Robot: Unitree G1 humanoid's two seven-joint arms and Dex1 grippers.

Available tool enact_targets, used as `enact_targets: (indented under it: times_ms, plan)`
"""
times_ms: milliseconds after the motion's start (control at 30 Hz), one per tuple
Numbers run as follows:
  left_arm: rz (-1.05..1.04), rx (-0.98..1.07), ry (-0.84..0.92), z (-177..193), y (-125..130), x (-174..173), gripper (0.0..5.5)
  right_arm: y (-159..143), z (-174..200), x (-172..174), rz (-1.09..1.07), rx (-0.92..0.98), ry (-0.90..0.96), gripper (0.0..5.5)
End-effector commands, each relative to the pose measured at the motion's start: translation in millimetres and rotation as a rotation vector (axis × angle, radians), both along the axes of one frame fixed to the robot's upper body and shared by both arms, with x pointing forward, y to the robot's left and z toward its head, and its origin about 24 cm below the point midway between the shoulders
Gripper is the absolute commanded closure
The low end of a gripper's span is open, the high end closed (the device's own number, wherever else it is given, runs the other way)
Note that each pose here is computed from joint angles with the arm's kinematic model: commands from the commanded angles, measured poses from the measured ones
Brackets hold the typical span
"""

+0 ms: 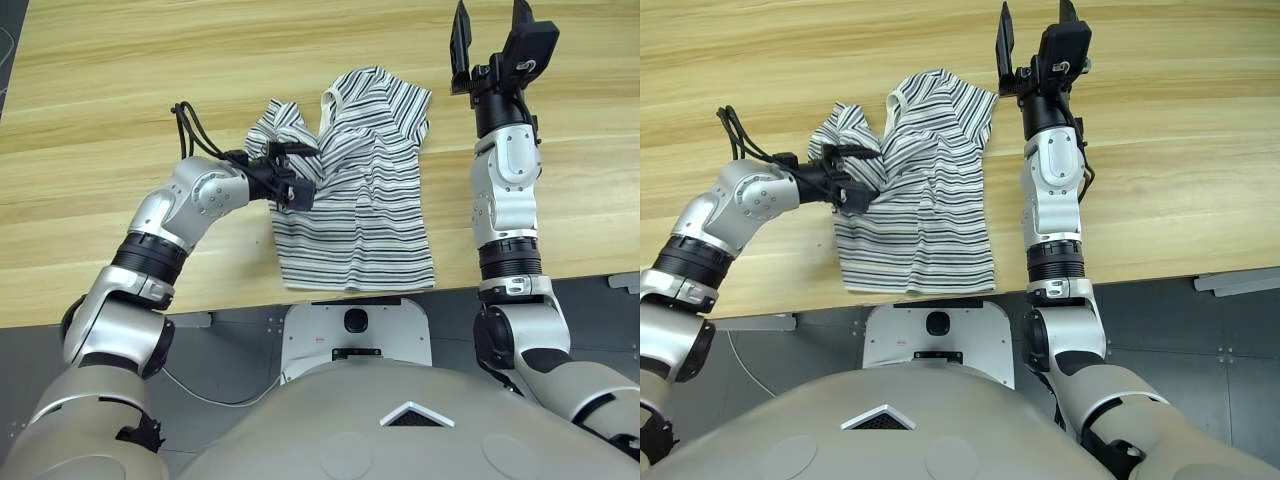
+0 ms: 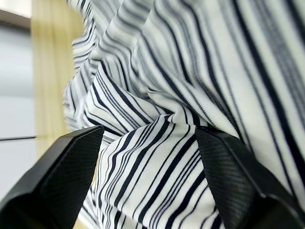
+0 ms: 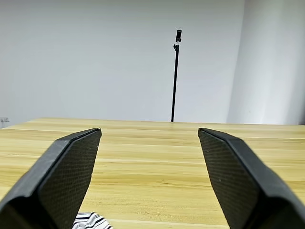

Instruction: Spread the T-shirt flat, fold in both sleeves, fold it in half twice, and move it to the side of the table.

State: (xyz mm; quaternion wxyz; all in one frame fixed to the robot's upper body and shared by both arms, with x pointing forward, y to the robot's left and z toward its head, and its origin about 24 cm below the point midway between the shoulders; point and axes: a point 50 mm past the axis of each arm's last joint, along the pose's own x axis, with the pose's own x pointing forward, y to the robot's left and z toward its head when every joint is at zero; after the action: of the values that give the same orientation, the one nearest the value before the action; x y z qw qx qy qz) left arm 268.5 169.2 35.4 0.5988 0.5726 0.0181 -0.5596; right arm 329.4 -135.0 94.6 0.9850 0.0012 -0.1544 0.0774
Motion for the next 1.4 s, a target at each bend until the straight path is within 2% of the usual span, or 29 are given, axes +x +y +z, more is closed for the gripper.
enact_targets:
  times_ms: [33,267,400,467,633,733,800,1000,1100,1233,1400]
  plan:
    - [-0.062,0.136,0.209,-24,16,-46,1.91,4,0,-1,0.012,-0.039,0.004,1.73]
    - [-0.066,0.118,0.080,-1,7,-47,1.91,2,-5,-1,0.066,-0.164,0.040,1.73]
    - [0.151,-0.124,-0.214,39,-6,-5,1.91,0,-13,4,0.160,-0.311,0.116,1.73]
    - [0.221,-0.176,-0.285,49,-4,5,1.91,2,-16,8,0.203,-0.368,0.150,1.73]
    - [0.210,-0.234,-0.225,50,-10,-5,1.91,6,-10,30,0.292,-0.524,0.205,1.73]
    - [0.240,-0.372,-0.157,59,-15,-13,1.91,11,-3,45,0.296,-0.571,0.219,1.73]
    - [0.319,-0.441,-0.187,69,-7,-6,1.91,15,-2,52,0.304,-0.599,0.240,1.73]
    - [0.608,-0.372,-0.385,64,49,16,1.91,27,-21,55,0.364,-0.727,0.366,1.73]
    - [0.750,-0.473,-0.428,65,66,17,1.91,30,-42,47,0.399,-0.818,0.441,1.73]
    - [0.851,-0.434,-0.409,47,85,11,1.91,35,-58,40,0.410,-0.874,0.486,1.73]
    - [0.855,-0.394,-0.260,19,83,-4,1.91,36,-69,36,0.386,-0.935,0.512,1.73]
